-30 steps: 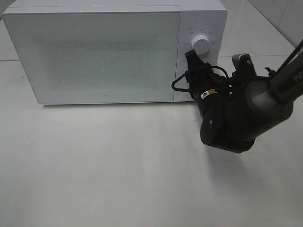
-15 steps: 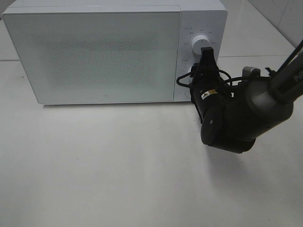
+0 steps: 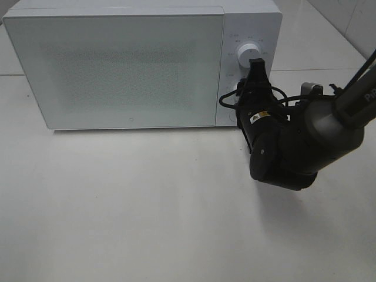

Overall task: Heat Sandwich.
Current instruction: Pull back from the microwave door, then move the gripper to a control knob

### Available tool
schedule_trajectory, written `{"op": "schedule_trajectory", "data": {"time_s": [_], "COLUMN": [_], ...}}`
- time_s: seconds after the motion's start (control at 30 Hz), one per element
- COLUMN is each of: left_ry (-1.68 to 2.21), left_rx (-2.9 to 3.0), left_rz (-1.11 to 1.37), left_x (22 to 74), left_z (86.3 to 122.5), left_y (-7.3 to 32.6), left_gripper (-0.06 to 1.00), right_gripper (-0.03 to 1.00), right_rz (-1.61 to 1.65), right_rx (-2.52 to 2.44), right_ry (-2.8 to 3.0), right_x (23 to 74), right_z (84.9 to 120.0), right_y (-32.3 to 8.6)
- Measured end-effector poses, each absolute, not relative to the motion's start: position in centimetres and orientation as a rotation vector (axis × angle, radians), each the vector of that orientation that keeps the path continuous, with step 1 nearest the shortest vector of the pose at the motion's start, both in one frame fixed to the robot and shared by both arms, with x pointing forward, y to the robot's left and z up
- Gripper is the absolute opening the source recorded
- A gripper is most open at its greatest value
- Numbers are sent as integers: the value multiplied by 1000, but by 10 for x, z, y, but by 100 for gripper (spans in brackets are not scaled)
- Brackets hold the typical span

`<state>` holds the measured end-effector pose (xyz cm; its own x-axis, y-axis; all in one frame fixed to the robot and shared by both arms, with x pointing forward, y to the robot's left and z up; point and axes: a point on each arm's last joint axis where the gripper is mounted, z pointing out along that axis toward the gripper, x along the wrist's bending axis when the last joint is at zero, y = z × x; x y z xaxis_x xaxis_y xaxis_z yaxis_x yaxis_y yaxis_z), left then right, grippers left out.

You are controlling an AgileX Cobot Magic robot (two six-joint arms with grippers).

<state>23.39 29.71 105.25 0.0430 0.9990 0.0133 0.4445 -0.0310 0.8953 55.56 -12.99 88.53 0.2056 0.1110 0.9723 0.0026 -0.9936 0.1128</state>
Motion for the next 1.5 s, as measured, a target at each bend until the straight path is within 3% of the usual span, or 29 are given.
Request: {"op": "schedule_trajectory", "data": {"time_s": [0.13, 0.27, 0.3, 0.4, 1.1, 1.5], "left_ry": [1498, 1498, 1498, 1498, 1498, 1498], "left_rx": [1577, 1577, 1577, 1577, 1577, 1577], "left_rz": [942, 942, 942, 942, 942, 942], "left_x": [234, 234, 234, 234, 234, 234], "left_z": [1053, 1053, 1053, 1053, 1053, 1053], "left_y": [297, 297, 297, 297, 297, 297], "left_gripper": [99, 99, 99, 99, 99, 99], "right_gripper": [48, 72, 72, 86, 80, 77], "right_rz": [1925, 1942, 1942, 1941, 1947, 1658], "right_rx": [2372, 2371, 2371, 2377, 2378, 2405], "right_ry": [118, 150, 150, 159, 320, 911], "right_x": [556, 555, 555, 554, 534, 505], "right_z": [885, 886, 886, 886, 892, 901], "right_y": [-130, -127, -127, -125, -133, -133]}}
